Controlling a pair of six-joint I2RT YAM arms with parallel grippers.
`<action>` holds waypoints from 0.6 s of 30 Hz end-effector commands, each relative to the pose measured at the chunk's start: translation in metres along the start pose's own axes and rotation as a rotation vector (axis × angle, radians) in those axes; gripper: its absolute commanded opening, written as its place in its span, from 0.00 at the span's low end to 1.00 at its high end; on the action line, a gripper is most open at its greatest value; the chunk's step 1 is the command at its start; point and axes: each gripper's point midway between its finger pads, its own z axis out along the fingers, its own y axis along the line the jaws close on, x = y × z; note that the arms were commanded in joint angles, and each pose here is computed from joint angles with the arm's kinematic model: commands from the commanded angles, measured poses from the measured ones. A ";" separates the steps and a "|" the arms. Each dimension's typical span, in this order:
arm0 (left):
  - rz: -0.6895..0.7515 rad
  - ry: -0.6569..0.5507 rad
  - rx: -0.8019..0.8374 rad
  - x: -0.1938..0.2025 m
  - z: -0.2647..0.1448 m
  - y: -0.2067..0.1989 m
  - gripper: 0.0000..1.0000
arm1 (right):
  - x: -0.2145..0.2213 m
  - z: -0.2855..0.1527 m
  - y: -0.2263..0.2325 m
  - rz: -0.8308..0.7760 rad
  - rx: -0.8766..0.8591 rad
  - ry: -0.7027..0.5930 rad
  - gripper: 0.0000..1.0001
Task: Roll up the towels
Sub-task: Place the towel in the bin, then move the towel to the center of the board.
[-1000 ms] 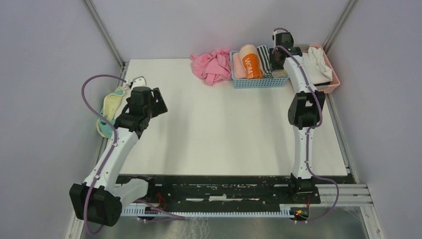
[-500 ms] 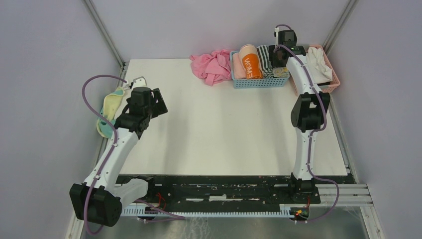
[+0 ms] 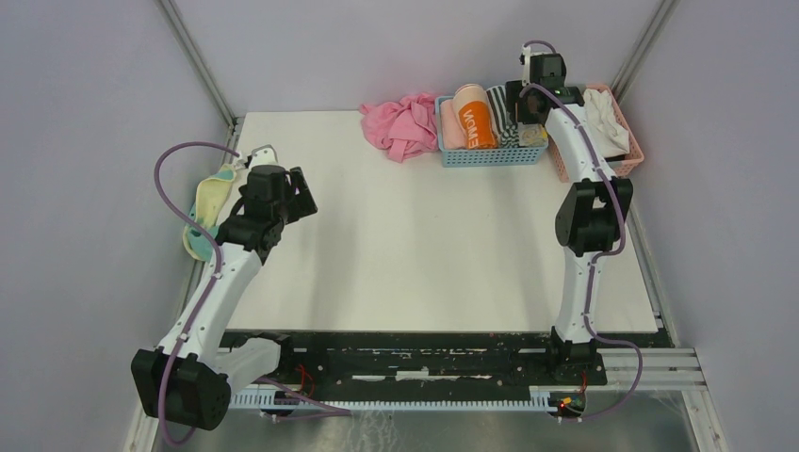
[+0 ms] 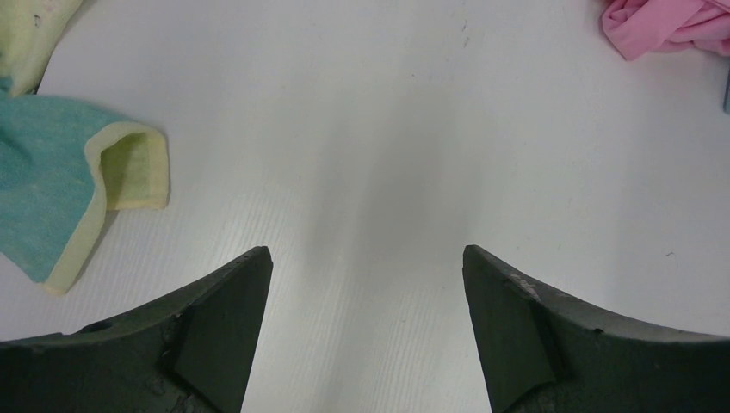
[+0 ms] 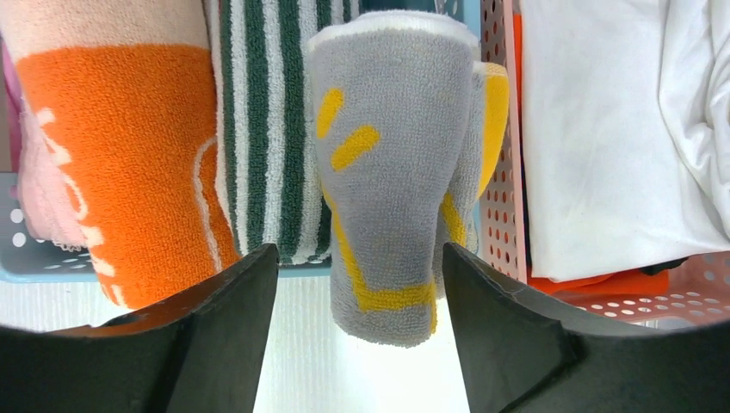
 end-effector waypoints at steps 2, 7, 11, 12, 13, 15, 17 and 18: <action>0.031 -0.056 0.016 -0.013 -0.005 -0.001 0.88 | -0.040 -0.038 -0.008 0.028 0.027 -0.131 0.79; 0.026 -0.063 0.014 -0.015 -0.006 -0.001 0.89 | -0.038 -0.058 -0.011 0.035 0.026 -0.149 0.80; 0.016 -0.064 0.010 -0.015 -0.005 0.001 0.89 | -0.025 -0.091 0.001 0.093 -0.055 -0.152 0.82; 0.011 -0.064 0.005 -0.016 -0.005 0.003 0.89 | -0.021 -0.102 0.009 0.116 -0.103 -0.163 0.82; 0.004 -0.066 -0.001 -0.017 -0.004 0.004 0.89 | -0.003 -0.105 0.017 0.138 -0.140 -0.139 0.82; -0.015 -0.068 -0.026 -0.018 -0.001 0.011 0.89 | 0.007 -0.135 0.028 0.187 -0.217 -0.173 0.84; -0.041 -0.067 -0.071 -0.019 0.004 0.023 0.89 | 0.025 -0.155 0.038 0.221 -0.285 -0.184 0.85; -0.058 -0.067 -0.098 -0.020 0.006 0.029 0.89 | 0.034 -0.165 0.043 0.233 -0.317 -0.192 0.86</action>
